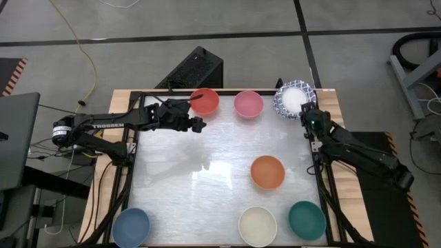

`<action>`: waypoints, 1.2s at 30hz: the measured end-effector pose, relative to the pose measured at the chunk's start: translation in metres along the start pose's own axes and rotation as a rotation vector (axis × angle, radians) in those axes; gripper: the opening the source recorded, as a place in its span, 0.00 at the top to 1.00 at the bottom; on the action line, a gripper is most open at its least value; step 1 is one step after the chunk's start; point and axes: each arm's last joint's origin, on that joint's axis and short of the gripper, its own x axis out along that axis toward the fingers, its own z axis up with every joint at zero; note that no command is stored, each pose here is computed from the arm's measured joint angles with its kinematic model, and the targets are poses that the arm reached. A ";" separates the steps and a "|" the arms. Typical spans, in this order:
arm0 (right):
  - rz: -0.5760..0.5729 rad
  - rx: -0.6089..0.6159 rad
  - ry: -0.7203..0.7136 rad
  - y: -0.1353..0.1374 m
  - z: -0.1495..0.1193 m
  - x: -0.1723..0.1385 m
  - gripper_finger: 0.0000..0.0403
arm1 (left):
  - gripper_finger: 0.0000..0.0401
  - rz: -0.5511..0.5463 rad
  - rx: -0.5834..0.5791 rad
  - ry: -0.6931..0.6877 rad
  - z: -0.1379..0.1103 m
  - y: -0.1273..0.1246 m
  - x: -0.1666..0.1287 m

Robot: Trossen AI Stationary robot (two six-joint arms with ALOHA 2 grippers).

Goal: Nest bowls inside each other
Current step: Stack the blue patterned bowl on top of the blue patterned bowl

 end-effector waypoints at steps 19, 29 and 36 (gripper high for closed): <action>-0.072 -0.015 -0.043 -0.001 -0.010 0.019 0.99 | 0.45 0.001 0.000 -0.001 0.000 0.000 0.000; -0.090 -0.022 -0.027 -0.002 -0.012 0.021 0.97 | 0.45 0.001 0.000 -0.003 0.000 0.000 0.000; -0.078 -0.014 -0.017 -0.001 -0.013 0.021 0.87 | 0.45 0.001 -0.001 -0.002 0.000 0.000 0.000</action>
